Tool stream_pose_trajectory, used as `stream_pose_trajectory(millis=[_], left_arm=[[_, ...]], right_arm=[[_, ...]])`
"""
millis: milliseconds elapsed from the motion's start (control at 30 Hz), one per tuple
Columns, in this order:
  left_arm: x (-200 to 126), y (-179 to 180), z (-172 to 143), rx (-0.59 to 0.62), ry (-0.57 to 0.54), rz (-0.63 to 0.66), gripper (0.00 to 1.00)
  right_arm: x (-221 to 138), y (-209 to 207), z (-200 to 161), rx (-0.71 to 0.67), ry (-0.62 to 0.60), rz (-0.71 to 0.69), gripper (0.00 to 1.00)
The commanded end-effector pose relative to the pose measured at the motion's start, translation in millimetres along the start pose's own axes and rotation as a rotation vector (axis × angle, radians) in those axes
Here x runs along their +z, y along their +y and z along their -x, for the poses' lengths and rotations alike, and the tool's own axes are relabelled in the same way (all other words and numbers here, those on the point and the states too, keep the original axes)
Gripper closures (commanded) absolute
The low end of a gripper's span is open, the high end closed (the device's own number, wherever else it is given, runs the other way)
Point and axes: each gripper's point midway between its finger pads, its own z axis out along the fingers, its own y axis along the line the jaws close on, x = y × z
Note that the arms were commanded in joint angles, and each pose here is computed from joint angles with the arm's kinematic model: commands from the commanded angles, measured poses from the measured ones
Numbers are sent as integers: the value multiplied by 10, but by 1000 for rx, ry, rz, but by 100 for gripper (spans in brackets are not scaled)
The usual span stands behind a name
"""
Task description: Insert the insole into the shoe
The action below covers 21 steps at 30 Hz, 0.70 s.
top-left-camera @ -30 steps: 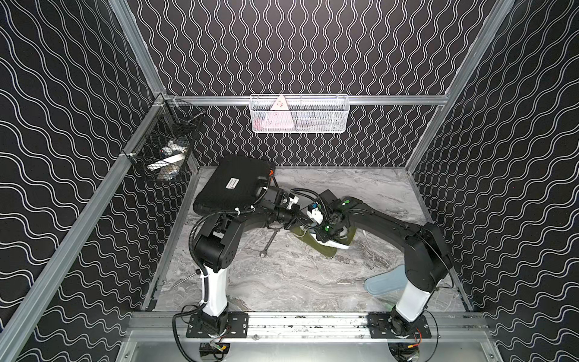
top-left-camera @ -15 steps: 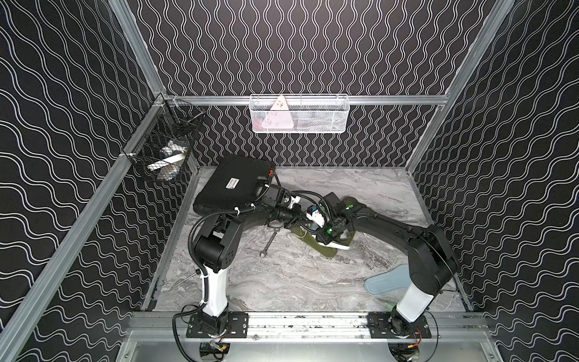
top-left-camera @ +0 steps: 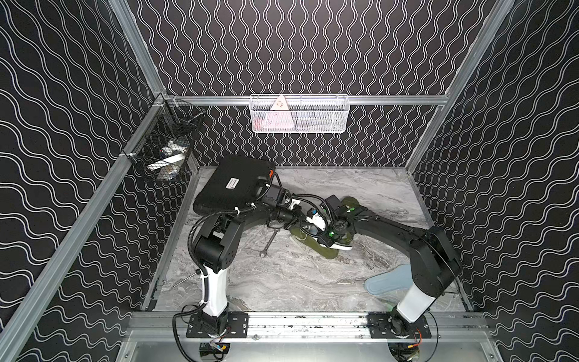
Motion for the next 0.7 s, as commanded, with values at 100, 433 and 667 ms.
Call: stream_pose_trajectory(millis=[100, 433, 667], left_arm=[[-1, -58, -34, 17, 13, -42, 100], [-9, -65, -20, 23, 12, -34, 100], [-30, -52, 29, 9, -6, -44, 100]], right_arm=[[48, -51, 342, -71, -92, -13, 80], [-51, -71, 352, -84, -110, -40, 50], [-474, -24, 117, -2, -123, -82, 14]])
